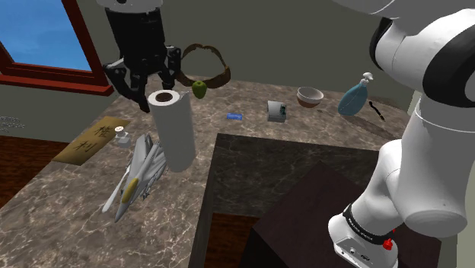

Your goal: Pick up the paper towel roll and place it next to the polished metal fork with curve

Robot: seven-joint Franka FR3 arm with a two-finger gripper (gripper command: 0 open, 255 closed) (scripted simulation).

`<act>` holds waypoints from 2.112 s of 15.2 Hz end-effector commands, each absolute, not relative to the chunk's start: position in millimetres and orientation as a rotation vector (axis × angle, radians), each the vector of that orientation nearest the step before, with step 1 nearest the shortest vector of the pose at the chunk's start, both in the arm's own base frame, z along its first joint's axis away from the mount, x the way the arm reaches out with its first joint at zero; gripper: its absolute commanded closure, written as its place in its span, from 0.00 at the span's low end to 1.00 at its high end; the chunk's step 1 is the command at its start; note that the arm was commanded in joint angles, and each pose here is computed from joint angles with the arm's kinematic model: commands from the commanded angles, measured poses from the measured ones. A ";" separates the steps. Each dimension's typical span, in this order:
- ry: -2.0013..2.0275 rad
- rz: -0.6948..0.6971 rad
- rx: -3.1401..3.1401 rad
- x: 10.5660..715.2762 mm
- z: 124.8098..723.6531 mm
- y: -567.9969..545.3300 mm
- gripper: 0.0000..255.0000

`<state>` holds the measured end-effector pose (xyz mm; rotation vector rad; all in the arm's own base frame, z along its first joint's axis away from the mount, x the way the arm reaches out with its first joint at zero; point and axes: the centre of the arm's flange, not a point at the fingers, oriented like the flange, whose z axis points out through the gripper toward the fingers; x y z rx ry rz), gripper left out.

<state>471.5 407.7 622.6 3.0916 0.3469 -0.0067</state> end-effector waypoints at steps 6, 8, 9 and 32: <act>0.347 -0.006 3.092 471.4 584.4 408.1 1.00; 0.347 -0.006 3.092 471.4 573.8 408.1 1.00; 0.347 -0.006 3.092 471.4 568.6 408.1 1.00; 0.347 -0.006 3.092 471.4 447.1 408.1 1.00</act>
